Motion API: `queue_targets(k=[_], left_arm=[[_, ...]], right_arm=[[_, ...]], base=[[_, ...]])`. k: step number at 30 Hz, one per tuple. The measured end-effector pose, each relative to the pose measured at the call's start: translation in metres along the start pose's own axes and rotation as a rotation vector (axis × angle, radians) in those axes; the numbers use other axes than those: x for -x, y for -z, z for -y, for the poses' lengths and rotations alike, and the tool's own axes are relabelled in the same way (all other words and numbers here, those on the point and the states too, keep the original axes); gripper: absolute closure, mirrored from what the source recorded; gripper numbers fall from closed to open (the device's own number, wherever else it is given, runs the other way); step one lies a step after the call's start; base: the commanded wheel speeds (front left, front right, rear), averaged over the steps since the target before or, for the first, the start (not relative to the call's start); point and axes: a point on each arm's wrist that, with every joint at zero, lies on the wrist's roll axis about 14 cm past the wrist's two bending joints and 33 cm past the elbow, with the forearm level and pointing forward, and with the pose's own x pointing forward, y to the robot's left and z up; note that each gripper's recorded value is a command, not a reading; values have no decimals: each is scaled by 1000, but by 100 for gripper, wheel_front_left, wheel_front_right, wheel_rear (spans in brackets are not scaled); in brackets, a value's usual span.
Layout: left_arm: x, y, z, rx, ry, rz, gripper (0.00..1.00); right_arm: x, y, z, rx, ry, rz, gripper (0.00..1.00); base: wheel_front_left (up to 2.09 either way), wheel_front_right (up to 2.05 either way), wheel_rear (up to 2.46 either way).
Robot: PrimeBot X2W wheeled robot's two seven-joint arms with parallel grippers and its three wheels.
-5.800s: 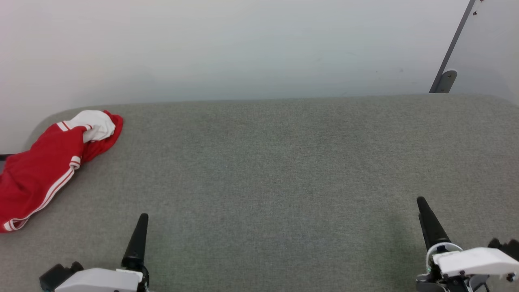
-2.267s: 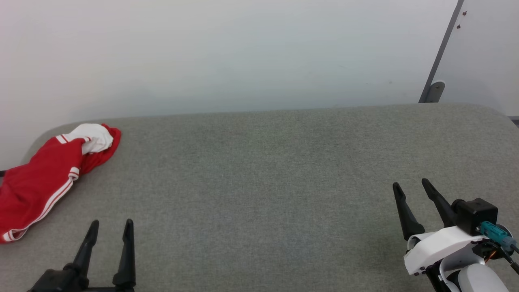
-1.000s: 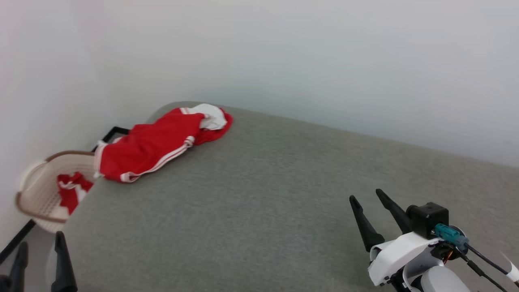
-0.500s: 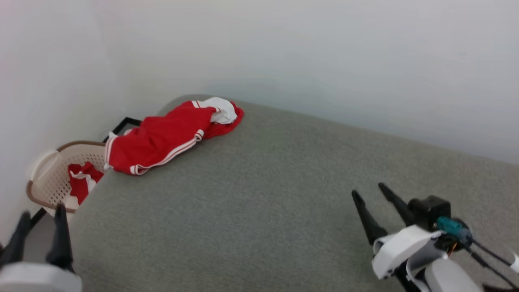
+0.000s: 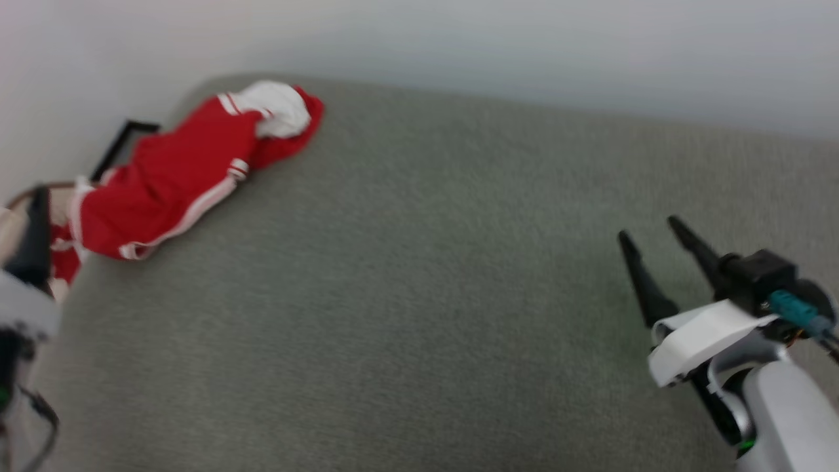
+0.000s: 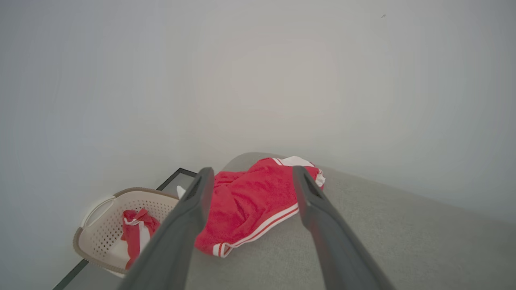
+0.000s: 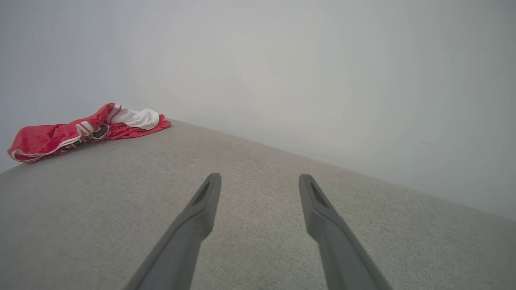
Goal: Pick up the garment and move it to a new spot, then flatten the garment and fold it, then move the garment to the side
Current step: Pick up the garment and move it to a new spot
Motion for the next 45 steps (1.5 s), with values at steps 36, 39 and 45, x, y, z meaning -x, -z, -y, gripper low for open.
queue_targets(k=[36, 39, 45], left_arm=[[-161, 240, 9, -11, -196, -830, 0], [-161, 240, 8, -3, -204, -838, 0], [-161, 226, 3, -18, -214, -779, 100]], right_arm=[[9, 126, 109, -6, 205, -286, 0], [7, 127, 108, -8, 201, -285, 0], [7, 122, 106, -16, 202, -278, 0]], base=[[0, 0, 0], [0, 0, 0], [0, 0, 0]])
